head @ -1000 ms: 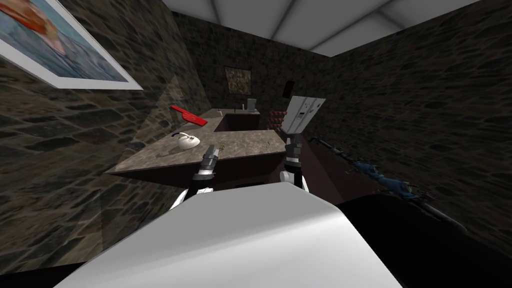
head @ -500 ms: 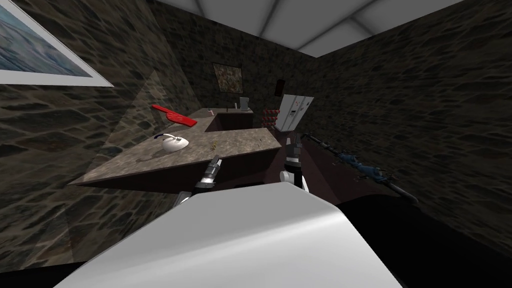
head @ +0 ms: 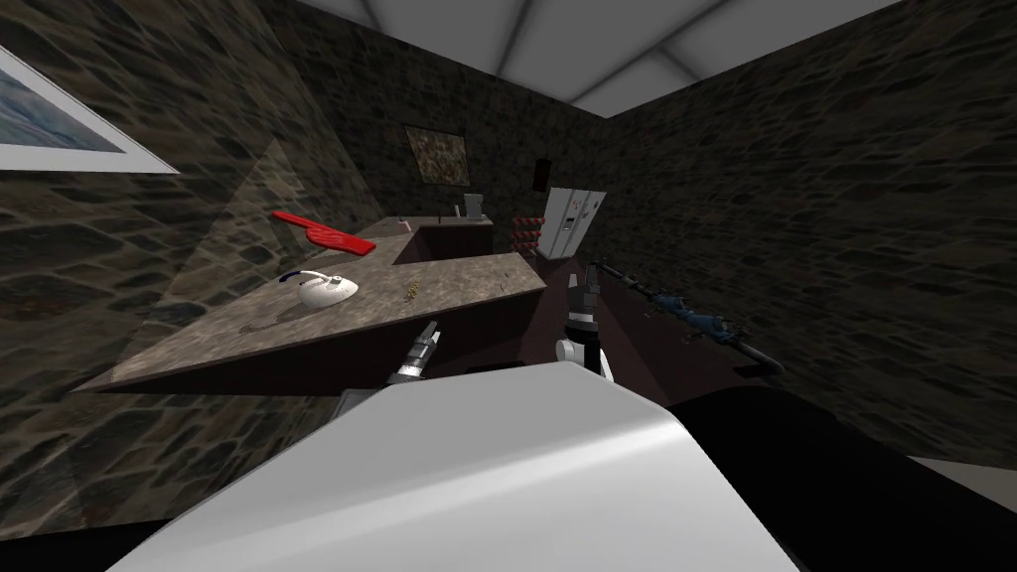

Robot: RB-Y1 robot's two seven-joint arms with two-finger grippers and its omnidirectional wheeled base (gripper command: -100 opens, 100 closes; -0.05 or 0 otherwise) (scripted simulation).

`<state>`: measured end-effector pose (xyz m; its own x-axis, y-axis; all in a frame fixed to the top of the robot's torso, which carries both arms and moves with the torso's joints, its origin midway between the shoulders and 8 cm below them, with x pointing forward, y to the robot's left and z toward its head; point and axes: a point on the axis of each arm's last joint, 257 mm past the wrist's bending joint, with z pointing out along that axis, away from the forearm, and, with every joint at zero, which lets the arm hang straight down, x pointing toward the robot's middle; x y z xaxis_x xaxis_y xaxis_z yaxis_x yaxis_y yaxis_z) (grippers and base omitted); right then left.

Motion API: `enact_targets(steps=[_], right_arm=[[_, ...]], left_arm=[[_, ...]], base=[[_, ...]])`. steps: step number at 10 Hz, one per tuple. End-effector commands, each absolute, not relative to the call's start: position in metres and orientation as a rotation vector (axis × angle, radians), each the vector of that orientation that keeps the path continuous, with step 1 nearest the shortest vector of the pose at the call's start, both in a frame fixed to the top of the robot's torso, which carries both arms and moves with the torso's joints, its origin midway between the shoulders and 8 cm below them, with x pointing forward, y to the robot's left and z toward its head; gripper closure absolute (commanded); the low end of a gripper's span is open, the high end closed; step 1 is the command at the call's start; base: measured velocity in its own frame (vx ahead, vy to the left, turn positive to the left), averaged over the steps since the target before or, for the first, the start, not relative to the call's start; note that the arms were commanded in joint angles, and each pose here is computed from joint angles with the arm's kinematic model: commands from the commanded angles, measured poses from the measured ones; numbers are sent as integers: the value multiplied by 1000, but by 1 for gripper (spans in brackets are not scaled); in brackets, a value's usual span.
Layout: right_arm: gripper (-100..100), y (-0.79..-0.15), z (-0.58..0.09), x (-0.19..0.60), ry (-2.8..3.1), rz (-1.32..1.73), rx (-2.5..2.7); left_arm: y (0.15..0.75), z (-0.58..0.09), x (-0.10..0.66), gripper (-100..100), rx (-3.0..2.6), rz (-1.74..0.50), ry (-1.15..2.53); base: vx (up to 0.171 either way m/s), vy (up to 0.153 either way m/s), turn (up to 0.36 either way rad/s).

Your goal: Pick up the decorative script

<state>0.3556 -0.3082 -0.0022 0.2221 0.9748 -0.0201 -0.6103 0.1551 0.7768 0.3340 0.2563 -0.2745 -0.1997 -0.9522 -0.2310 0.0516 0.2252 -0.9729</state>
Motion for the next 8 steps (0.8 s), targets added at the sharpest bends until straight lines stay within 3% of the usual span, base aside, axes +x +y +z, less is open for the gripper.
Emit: enact_targets(steps=[1, 6, 8], right_arm=[[0, -308, -2, 356, 612, 1242, 734], [0, -308, -2, 356, 612, 1242, 735], [0, -308, -2, 356, 612, 1242, 734]], left_arm=[[261, -300, 321, -100, -949, -1171, 1481], [278, -347, 293, -100, -1023, -1115, 1574], [294, -382, 265, -100, -1081, -1068, 1652]], base=[[-46, -93, -144], [-31, -52, -61], [-43, -65, -220]])
